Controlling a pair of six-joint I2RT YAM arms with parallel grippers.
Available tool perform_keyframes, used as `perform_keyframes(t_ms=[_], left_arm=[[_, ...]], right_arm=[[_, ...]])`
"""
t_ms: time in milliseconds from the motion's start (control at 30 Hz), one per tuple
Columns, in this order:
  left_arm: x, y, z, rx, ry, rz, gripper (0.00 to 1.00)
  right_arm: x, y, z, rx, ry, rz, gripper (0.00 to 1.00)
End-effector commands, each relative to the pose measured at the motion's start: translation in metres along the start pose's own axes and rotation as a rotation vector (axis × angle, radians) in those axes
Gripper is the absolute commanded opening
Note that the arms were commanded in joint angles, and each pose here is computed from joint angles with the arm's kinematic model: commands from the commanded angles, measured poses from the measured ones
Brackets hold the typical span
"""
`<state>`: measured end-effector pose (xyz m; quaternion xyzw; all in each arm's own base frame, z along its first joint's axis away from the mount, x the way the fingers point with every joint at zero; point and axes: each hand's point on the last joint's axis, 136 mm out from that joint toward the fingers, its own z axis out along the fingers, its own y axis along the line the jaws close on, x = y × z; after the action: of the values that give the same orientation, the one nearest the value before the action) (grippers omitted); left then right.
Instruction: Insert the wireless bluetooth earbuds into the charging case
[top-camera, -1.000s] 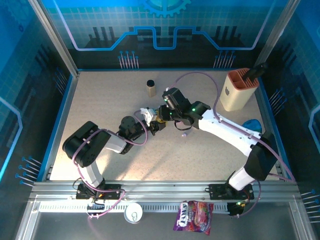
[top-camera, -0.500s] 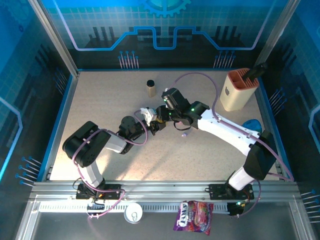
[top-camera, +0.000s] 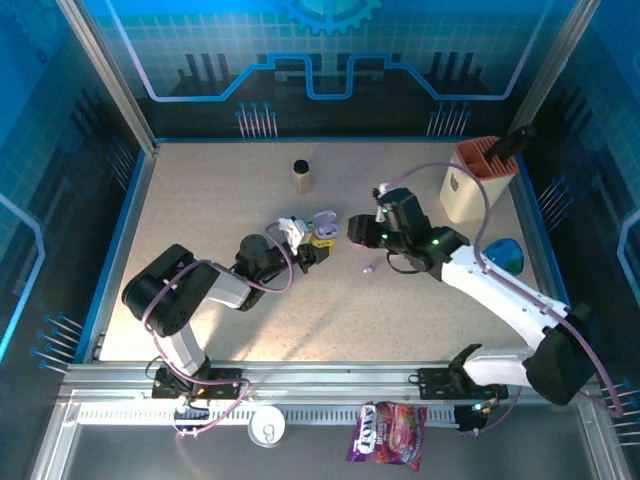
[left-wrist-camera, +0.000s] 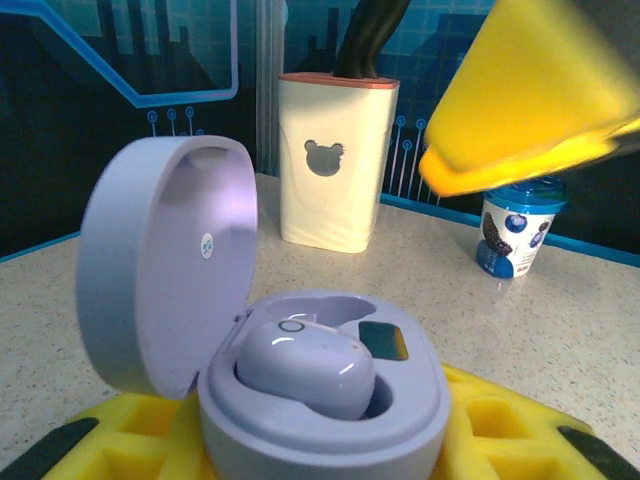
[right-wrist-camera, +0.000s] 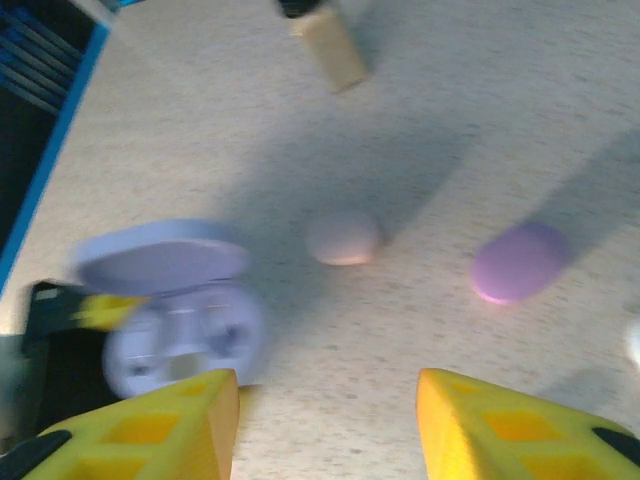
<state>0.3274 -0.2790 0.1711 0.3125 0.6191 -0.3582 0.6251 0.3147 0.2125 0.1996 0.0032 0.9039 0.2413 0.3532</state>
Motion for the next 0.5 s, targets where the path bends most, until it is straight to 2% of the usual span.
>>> perform_keyframes(t_ms=[0,133,300,467], left_arm=[[-0.019,-0.014,-0.008,0.063,-0.049,0.045,0.29],[-0.024,-0.023,-0.012,0.104,-0.058,0.045,0.29],[-0.027,-0.025,-0.014,0.107,-0.063,0.046,0.29],[-0.028,-0.026,-0.014,0.116,-0.065,0.049,0.29]], right_arm=[[0.018,-0.035,0.013,-0.011,0.043,0.076,0.5],[0.049,-0.07,0.033,0.013,0.161,0.206,0.49],[0.083,-0.08,0.059,0.019,0.283,0.337,0.47],[0.103,-0.08,0.081,-0.01,0.348,0.409,0.45]])
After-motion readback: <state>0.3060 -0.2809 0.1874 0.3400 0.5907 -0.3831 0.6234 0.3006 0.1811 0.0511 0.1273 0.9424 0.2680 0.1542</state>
